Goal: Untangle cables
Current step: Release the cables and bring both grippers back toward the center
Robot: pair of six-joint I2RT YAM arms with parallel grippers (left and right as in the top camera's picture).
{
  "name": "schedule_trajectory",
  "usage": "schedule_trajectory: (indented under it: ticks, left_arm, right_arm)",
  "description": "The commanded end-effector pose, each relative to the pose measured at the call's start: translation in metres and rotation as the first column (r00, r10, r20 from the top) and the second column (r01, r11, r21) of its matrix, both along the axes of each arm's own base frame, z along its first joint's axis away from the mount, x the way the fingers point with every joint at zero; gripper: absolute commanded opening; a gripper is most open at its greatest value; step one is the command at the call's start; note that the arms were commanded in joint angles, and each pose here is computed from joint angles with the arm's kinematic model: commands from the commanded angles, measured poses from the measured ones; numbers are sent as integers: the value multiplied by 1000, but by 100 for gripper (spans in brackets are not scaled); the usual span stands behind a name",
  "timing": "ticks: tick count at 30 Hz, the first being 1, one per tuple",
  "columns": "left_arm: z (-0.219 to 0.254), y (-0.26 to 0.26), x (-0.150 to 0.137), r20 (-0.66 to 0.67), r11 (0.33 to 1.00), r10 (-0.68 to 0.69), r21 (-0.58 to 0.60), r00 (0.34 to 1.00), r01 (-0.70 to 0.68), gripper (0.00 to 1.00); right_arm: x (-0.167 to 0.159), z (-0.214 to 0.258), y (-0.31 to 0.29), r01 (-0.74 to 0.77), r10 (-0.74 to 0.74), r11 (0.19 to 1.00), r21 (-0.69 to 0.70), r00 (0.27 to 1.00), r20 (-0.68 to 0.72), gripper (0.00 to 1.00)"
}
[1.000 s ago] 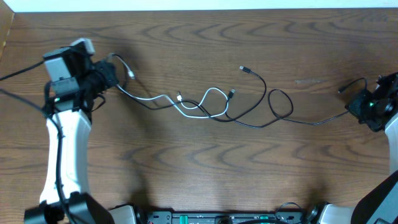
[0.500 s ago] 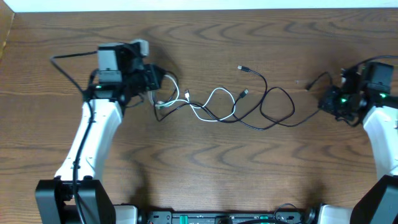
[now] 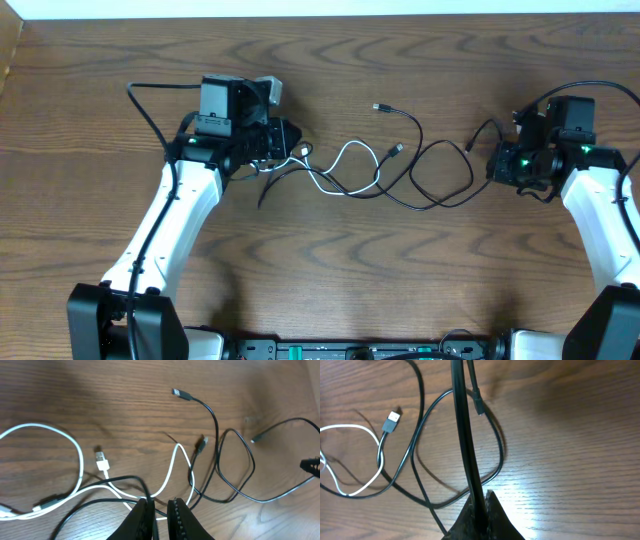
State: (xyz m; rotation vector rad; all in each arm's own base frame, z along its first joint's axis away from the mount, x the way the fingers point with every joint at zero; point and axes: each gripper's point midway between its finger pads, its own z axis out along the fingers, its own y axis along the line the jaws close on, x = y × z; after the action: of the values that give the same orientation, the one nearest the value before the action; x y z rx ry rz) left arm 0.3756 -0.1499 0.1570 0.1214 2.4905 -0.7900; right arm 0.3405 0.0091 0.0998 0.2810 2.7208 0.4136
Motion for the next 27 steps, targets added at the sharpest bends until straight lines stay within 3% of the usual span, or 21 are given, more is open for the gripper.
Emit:
schedule_trajectory:
  ticks: [1, 3, 5, 8, 17, 24, 27]
  left_arm:
    - [-10, -9, -11, -15, 999, -46, 9, 999, 46, 16]
    - [-13, -12, -15, -25, 998, -58, 10, 998, 58, 16]
    - [-17, -16, -19, -33, 997, -71, 13, 997, 71, 16]
    - [-22, -21, -25, -42, 995, -94, 19, 995, 95, 16]
    - [-27, -31, -33, -55, 992, -123, 20, 991, 124, 16]
    - [-27, -31, -34, -55, 992, -125, 20, 991, 126, 17]
    - [-27, -32, -34, -54, 992, -127, 21, 990, 128, 17]
  right_arm:
    - [0, 10, 14, -70, 70, 998, 6, 997, 30, 10]
    - [-4, 8, 21, -99, 99, 995, 4, 995, 20, 37]
    - [-8, 7, 29, -122, 121, 993, 6, 993, 5, 79]
    - [-11, 6, 40, -157, 157, 988, 6, 988, -3, 99]
    - [-14, 5, 63, -237, 237, 971, -38, 972, -3, 99]
    - [-17, -3, 30, -177, 166, 906, -384, 984, -63, 99]
    - [-14, 1, 29, -164, 161, 866, -472, 986, -47, 99]
